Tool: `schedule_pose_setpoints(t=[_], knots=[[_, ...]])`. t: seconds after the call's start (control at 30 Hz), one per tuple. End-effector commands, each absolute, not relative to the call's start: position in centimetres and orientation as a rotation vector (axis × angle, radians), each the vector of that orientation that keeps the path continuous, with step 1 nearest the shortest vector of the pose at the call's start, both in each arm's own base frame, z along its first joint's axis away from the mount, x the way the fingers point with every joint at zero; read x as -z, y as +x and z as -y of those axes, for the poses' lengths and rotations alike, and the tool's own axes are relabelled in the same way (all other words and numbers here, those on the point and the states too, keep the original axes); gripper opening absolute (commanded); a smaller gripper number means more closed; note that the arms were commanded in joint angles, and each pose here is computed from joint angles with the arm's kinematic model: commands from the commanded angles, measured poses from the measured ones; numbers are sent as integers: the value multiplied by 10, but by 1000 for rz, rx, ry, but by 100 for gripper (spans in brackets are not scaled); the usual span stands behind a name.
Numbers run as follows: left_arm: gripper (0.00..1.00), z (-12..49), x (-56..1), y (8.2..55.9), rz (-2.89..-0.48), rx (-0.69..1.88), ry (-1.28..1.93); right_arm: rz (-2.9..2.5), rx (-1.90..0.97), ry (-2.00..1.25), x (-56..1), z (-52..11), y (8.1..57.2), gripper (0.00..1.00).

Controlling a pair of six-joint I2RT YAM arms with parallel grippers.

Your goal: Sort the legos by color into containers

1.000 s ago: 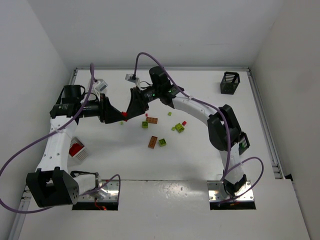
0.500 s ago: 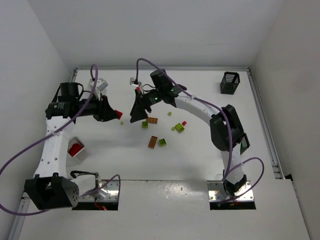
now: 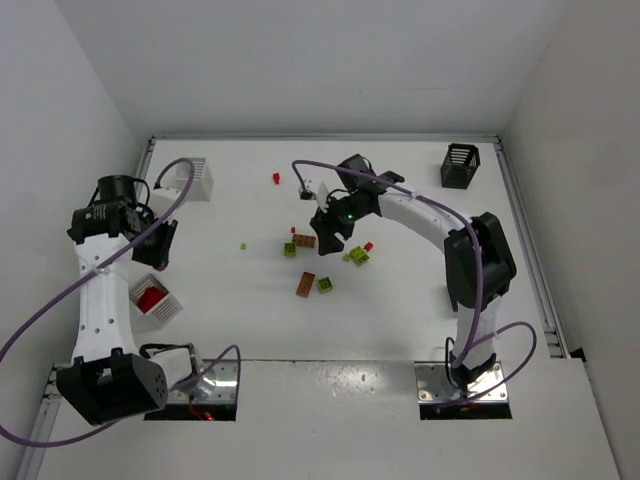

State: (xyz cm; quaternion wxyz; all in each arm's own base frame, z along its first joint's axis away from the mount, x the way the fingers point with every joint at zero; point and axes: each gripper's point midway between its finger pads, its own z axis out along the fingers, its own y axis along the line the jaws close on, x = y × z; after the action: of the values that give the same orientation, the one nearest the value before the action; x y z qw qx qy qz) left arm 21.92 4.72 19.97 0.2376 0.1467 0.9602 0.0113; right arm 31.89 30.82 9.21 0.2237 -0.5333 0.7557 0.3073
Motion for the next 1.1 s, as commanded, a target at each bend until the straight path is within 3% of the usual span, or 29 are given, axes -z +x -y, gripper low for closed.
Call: schedule_pose_setpoints(t=[0.0, 0.47, 0.6, 0.73, 0.87, 1.07], knots=[[5, -84, -195, 184, -2746, -259, 405, -2058, -743, -1534, -102, -291, 329, 64], [17, -110, -150, 174, -2840, -303, 278, -2107, -757, -1496, -100, -290, 350, 64], [28, -112, -147, 179, -2840, -303, 278, -2106, -757, -1486, -100, -291, 352, 64], [53, -116, -141, 181, -2854, -310, 252, -2133, -728, -1440, -98, -287, 359, 64], [61, -120, -140, 185, -2860, -309, 239, -2182, -696, -1348, -94, -283, 369, 64], [61, -119, -171, 216, -2737, -257, 238, -2219, -663, -1099, -109, -288, 407, 60]])
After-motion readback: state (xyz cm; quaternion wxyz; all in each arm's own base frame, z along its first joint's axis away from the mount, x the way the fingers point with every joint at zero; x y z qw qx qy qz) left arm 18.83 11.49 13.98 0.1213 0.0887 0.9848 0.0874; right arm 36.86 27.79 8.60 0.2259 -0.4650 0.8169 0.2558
